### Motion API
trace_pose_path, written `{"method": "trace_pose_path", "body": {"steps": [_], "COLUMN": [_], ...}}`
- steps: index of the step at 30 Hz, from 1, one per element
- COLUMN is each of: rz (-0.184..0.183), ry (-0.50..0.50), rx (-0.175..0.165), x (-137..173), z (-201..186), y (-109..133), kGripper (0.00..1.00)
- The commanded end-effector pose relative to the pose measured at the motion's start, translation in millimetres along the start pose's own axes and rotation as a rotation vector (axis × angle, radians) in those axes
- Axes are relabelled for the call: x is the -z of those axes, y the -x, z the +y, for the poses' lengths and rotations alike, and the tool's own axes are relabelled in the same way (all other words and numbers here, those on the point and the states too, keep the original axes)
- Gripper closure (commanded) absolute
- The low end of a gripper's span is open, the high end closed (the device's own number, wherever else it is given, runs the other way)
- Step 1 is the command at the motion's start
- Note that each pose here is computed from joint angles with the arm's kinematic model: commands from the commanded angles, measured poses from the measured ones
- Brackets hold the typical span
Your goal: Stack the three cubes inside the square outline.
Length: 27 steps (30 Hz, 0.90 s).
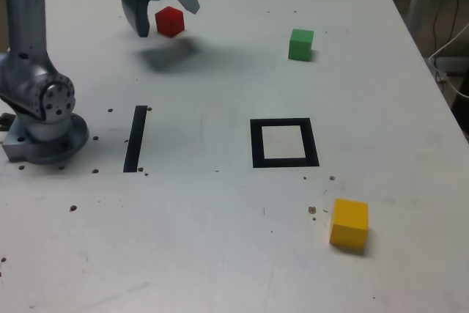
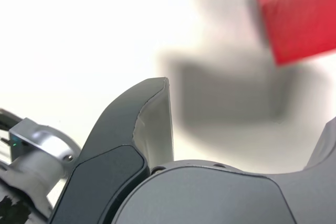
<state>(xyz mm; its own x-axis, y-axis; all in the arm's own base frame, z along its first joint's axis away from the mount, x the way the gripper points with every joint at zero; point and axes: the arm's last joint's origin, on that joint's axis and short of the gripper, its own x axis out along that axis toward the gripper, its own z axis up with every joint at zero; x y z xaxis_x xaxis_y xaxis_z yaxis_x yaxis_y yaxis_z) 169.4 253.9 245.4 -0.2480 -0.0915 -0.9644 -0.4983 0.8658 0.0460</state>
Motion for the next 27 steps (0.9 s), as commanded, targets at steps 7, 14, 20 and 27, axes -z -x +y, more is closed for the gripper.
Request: {"method": "trace_pose_path", "body": {"steps": [7,14,20,27], "rz": [0.015,0.034,0.06,0.097], "ry": [0.031,0.034,0.041,0.058], "rx": [0.015,0.026,0.041,0.066], "x": [-20.9,-38.6,-52.6,-61.6], "z": [22.5,33.1,43.3,57.9], "y": [-4.3,-9.1,-16.9,-20.6], "kGripper": [0.01,0.01,0.03,0.12]}}
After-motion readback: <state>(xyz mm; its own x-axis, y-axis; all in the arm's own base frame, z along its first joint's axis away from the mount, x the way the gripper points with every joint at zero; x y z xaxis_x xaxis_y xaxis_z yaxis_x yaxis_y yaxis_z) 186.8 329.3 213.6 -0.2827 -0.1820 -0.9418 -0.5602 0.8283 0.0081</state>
